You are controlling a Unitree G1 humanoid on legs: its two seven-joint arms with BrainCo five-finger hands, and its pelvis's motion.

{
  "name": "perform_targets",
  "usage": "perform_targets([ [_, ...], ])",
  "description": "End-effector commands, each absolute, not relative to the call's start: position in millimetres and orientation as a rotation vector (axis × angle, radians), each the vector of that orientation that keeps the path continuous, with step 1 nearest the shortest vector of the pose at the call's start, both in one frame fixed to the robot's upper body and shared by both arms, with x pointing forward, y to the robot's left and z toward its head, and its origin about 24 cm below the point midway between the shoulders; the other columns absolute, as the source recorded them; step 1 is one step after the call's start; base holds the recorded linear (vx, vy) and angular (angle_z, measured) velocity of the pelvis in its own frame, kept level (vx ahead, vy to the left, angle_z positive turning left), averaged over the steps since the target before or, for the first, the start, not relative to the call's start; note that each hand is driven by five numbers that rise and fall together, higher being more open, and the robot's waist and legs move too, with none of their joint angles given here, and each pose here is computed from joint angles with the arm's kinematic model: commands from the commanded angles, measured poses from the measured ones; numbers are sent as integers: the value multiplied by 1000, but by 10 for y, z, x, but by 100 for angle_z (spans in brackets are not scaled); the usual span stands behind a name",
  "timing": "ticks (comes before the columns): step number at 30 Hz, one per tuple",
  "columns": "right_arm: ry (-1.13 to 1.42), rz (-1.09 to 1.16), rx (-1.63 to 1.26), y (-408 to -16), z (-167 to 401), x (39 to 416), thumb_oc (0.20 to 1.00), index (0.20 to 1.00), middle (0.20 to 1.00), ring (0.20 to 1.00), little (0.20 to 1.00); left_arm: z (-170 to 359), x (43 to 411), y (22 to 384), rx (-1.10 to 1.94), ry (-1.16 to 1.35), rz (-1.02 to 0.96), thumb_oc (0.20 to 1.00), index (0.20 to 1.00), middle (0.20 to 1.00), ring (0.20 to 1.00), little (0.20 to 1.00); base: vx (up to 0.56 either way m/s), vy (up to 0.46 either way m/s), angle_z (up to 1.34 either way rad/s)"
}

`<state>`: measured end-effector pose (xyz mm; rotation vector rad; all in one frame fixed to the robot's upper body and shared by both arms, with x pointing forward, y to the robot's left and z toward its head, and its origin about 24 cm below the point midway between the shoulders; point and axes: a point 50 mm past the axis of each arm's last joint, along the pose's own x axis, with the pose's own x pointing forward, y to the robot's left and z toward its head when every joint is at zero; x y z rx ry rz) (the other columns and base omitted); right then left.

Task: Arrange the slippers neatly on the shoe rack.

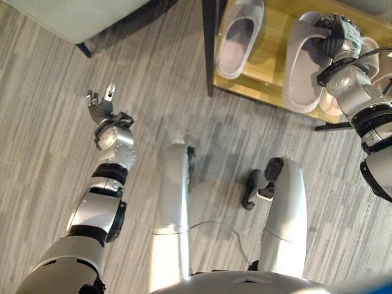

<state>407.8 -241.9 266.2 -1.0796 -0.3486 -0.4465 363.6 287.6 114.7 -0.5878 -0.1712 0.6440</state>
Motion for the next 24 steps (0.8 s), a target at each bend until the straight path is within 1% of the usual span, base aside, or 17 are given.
perform_targets([
  [1,-430,-508,-993,-2441,3011,4047,200,200,200,200,200,1342,3626,3012,-608,-260,620,1000,1000,1000,1000,1000,19,1,4],
  [2,-427,-512,-923,-2449,3007,4050,200,200,200,200,200,1339,3617,3029,-607,-266,625,1000,1000,1000,1000,1000,33,-1,4],
  [4,-426,-525,-877,-2483,3016,4043,200,200,200,200,200,1407,3566,3188,-594,-292,658,1000,1000,1000,1000,1000,26,1,3],
  [7,-425,-526,-871,-2482,3026,4046,200,200,200,200,200,1437,3557,3245,-586,-300,665,1000,1000,1000,1000,1000,-13,-1,4],
  [10,-398,-561,-867,-2570,3058,4039,200,200,200,200,200,1498,3573,3295,-547,-299,669,1000,1000,1000,1000,1000,5,-36,14],
  [11,-406,-571,-870,-2578,3113,4031,300,300,300,300,300,1516,3573,3323,-543,-297,674,1000,1000,1000,1000,1000,11,-11,33],
  [12,-407,-571,-870,-2577,3121,4031,821,821,821,821,821,1523,3575,3325,-544,-298,674,1000,1000,1000,1000,1000,-2,3,29],
  [13,-426,-577,-833,-2561,3186,4027,1000,1000,1000,1000,1000,1480,3579,3303,-537,-284,668,1000,1000,1000,1000,1000,-19,2,19],
  [16,-411,-590,-820,-2591,3262,4022,1000,1000,1000,1000,1000,1279,3514,3302,-481,-227,666,1000,1000,1000,1000,1000,-17,-16,5],
  [18,-414,-619,-822,-2626,3385,3996,1000,1000,1000,1000,1000,1244,3491,3320,-456,-214,653,1000,1000,1000,1000,1000,-18,17,15],
  [19,-398,-616,-753,-2657,3401,3993,1000,1000,1000,1000,1000,1074,3405,3359,-438,-166,653,1000,1000,1000,1000,1000,-34,16,18],
  [20,-390,-612,-708,-2662,3391,3998,1000,1000,1000,1000,1000,1027,3393,3346,-430,-151,646,1000,1000,1000,1000,1000,-47,1,11],
  [24,-368,-604,-728,-2644,3373,4015,1000,1000,1000,1000,1000,1109,3403,3444,-376,-137,656,1000,1000,1000,1000,1000,-32,-10,5],
])
